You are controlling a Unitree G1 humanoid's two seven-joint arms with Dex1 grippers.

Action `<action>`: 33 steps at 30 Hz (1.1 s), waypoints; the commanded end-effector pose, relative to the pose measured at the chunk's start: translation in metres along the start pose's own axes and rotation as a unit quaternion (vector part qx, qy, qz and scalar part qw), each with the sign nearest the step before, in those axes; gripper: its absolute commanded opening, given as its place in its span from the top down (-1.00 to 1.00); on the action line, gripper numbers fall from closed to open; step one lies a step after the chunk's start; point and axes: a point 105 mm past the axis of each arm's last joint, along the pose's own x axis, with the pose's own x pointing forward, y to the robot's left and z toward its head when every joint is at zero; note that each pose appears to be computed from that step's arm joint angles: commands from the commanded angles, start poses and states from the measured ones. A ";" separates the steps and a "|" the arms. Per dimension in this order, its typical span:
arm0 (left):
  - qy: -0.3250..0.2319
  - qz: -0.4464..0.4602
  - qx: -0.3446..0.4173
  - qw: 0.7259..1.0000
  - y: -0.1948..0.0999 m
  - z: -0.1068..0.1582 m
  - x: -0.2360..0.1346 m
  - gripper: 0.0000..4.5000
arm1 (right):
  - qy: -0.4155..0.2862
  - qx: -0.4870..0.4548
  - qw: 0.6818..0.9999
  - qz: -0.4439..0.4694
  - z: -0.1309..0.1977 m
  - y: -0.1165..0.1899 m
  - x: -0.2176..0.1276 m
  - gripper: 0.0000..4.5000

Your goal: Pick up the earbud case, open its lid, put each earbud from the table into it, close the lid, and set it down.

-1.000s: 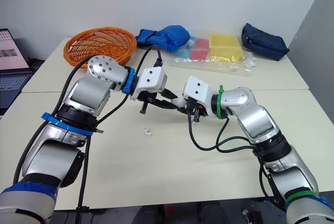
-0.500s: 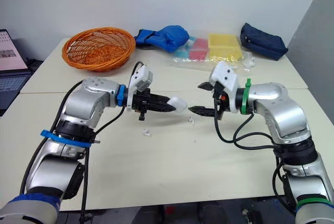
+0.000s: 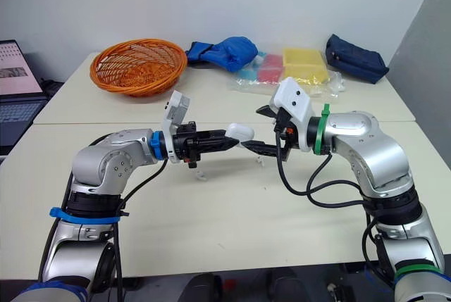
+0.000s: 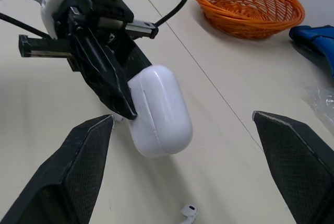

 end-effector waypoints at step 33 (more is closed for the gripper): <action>0.001 -0.015 0.027 1.000 -0.009 0.006 -0.003 0.67 | -0.024 -0.002 0.999 -0.040 0.026 -0.028 -0.010 -0.98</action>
